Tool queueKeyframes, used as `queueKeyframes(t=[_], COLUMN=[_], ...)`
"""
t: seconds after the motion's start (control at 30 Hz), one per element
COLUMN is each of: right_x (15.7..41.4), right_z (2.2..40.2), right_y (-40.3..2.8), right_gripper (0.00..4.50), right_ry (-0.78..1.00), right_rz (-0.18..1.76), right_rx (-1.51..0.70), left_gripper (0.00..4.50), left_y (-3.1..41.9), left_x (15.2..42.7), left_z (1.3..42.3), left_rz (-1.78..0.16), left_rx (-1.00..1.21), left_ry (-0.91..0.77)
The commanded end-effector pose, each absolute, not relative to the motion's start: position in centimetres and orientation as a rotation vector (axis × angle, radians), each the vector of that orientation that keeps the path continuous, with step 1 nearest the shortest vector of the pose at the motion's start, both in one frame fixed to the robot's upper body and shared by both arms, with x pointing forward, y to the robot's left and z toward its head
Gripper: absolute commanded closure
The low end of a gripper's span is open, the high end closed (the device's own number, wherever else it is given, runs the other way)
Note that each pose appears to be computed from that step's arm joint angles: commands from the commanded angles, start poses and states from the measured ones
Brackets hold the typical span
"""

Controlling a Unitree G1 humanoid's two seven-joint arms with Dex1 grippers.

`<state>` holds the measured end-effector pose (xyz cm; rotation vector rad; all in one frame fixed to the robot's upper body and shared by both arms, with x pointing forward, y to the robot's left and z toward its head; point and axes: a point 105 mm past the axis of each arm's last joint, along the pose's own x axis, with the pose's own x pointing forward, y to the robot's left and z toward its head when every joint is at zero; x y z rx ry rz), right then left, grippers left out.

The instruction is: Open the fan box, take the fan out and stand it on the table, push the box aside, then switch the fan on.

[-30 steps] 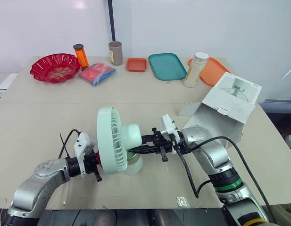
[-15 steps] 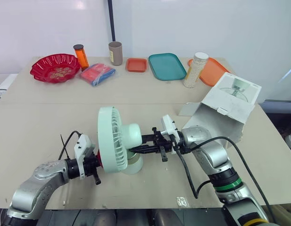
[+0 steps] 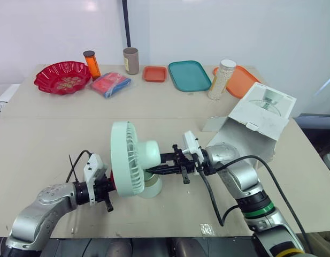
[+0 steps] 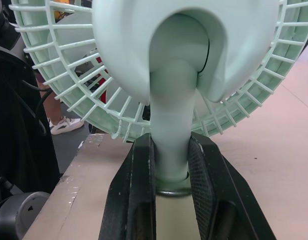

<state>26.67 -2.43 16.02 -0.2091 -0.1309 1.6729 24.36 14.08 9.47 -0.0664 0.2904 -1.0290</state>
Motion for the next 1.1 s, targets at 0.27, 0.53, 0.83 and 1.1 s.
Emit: queueKeyframes(t=[0.27,0.53,0.83,1.1], right_x=[27.1,27.1,27.1,27.1], right_z=[15.2,15.3,15.5,15.5], right_y=[-1.8,-1.6,-1.7,-1.7], right_gripper=[4.15,4.15,4.15,4.15], right_ry=[-0.109,-0.114,-0.118,-0.118], right_rz=[1.642,1.644,1.641,1.64], right_rx=[-0.247,-0.244,-0.241,-0.242], left_gripper=[4.45,4.45,4.45,4.45], left_y=[12.7,12.5,12.0,12.1], left_x=[23.3,23.2,22.9,23.1], left_z=[11.2,10.8,10.7,10.7], left_rz=[-1.131,-1.141,-1.159,-1.159], left_rx=[-0.087,-0.068,-0.065,-0.056], left_ry=[0.247,0.263,0.269,0.273])
